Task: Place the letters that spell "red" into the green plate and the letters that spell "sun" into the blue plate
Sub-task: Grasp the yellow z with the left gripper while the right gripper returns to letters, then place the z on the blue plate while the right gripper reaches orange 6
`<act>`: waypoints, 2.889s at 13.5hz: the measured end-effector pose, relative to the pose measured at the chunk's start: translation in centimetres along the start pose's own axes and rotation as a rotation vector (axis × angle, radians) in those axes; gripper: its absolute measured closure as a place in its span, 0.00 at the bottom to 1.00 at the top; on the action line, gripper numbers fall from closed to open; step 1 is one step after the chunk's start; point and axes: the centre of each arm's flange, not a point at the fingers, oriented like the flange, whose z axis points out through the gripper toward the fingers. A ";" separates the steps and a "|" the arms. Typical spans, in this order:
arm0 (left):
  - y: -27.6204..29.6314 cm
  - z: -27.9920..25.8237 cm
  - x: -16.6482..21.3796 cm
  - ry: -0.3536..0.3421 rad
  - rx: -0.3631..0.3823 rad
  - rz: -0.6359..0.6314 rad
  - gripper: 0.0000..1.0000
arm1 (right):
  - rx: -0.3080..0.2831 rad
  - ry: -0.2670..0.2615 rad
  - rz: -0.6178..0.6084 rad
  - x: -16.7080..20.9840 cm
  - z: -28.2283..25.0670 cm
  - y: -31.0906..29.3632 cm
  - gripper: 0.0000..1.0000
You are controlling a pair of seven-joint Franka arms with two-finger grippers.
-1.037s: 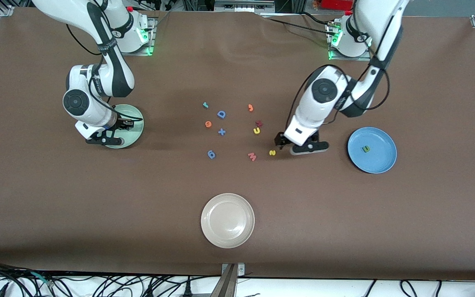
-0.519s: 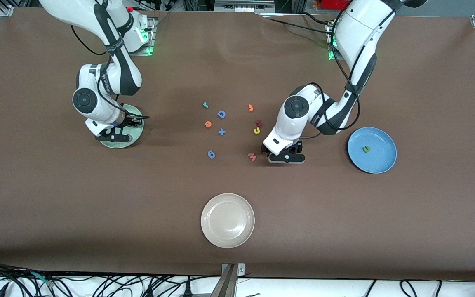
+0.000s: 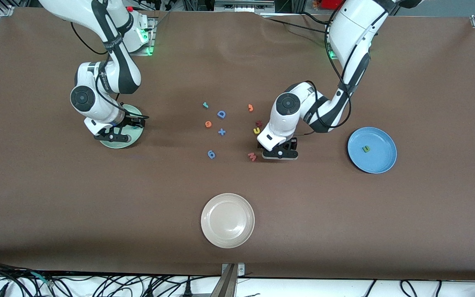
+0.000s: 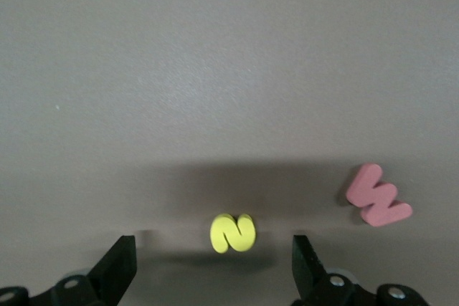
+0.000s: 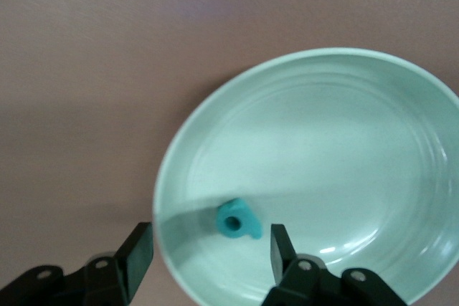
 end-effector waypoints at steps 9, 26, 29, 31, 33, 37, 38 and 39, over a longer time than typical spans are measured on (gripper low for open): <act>0.4 0.3 0.2 -0.003 0.002 -0.082 0.74 | 0.086 0.035 0.155 -1.7 -10.1 -14.0 0.24; -33.8 -5.9 9.4 -0.180 0.066 -0.462 0.74 | -0.010 0.072 0.153 -3.8 -0.9 -28.4 0.01; -38.2 -4.6 7.8 -0.258 0.072 -0.423 0.69 | -0.025 0.065 0.139 -4.3 0.7 -28.9 0.01; -38.7 -3.2 6.3 -0.305 0.076 -0.409 0.50 | -0.035 0.058 0.137 -4.3 1.8 -28.9 0.01; -38.0 -2.9 5.7 -0.321 0.076 -0.396 0.29 | -0.042 0.054 0.138 -4.3 2.5 -28.8 0.01; -31.9 -6.4 6.3 -0.267 0.063 -0.314 0.00 | -0.034 0.067 0.155 -4.9 3.4 -29.1 0.07; -28.5 -7.5 6.1 -0.259 0.041 -0.305 0.00 | -0.035 0.068 0.156 -5.1 3.6 -29.4 0.08; -24.9 -8.3 5.7 -0.251 0.030 -0.311 0.00 | -0.037 0.066 0.156 -5.4 3.9 -29.5 0.16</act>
